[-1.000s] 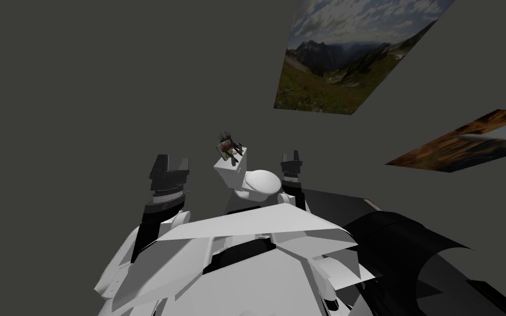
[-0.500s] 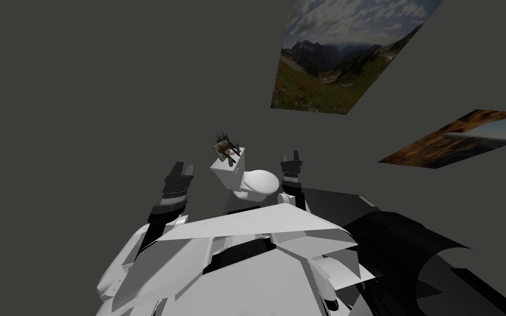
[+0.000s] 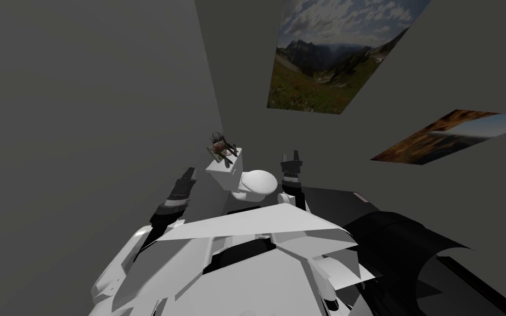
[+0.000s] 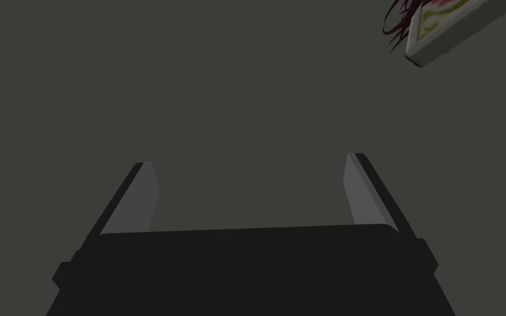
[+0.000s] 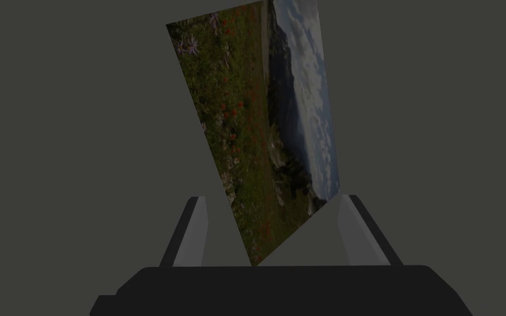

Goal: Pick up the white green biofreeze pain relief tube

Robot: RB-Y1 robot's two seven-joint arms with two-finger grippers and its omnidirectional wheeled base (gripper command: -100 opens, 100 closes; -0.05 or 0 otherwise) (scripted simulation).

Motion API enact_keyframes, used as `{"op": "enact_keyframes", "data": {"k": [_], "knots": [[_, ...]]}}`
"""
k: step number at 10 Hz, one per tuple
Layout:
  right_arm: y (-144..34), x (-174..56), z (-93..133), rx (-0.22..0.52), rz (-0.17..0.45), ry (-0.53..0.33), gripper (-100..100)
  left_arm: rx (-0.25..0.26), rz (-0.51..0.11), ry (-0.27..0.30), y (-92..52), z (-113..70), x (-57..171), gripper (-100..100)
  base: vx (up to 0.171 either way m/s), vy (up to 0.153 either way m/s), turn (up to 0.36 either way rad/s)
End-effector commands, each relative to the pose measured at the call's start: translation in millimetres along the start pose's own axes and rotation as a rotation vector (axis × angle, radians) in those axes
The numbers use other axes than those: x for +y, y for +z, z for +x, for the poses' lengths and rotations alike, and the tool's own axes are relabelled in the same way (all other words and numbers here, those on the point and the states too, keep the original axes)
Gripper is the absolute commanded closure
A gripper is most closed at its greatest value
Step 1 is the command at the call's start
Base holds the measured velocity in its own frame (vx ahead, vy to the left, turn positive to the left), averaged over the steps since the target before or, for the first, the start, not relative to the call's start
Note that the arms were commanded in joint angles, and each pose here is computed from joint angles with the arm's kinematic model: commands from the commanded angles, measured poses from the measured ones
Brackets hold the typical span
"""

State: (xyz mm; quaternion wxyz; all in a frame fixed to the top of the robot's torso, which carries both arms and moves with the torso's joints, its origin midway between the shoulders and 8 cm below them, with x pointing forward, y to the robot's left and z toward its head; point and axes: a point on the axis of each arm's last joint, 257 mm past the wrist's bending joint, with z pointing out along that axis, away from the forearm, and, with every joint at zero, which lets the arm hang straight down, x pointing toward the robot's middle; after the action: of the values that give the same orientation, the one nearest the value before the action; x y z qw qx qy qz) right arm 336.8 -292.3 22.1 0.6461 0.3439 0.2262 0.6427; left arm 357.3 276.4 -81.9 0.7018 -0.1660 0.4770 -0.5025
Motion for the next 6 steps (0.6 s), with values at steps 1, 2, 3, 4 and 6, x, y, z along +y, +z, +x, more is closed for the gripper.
{"op": "enact_keyframes", "data": {"k": [1, 2, 3, 4, 6], "knots": [[0.0, 0.0, 0.0, 0.0, 0.0, 0.0, 0, 0.057, -0.016, 0.043, -4.8, 11.0, 12.2, -100, 0.021, -0.02, -0.074], [0.0, 0.0, 0.0, 0.0, 0.0, 0.0, 0, 0.094, -0.024, 0.071, -6.9, 16.8, 19.0, -100, 0.023, -0.018, -0.079], [0.0, 0.0, 0.0, 0.0, 0.0, 0.0, 0, 0.132, -0.029, 0.1, -8.6, 22.6, 25.5, -100, 0.027, -0.021, -0.076], [0.0, 0.0, 0.0, 0.0, 0.0, 0.0, 0, 0.172, -0.033, 0.13, -9.9, 28.1, 31.8, -100, 0.024, -0.021, -0.088], [0.0, 0.0, 0.0, 0.0, 0.0, 0.0, 0, 0.256, -0.035, 0.195, -11.6, 38.0, 43.7, -100, 0.026, -0.016, -0.097]]}}
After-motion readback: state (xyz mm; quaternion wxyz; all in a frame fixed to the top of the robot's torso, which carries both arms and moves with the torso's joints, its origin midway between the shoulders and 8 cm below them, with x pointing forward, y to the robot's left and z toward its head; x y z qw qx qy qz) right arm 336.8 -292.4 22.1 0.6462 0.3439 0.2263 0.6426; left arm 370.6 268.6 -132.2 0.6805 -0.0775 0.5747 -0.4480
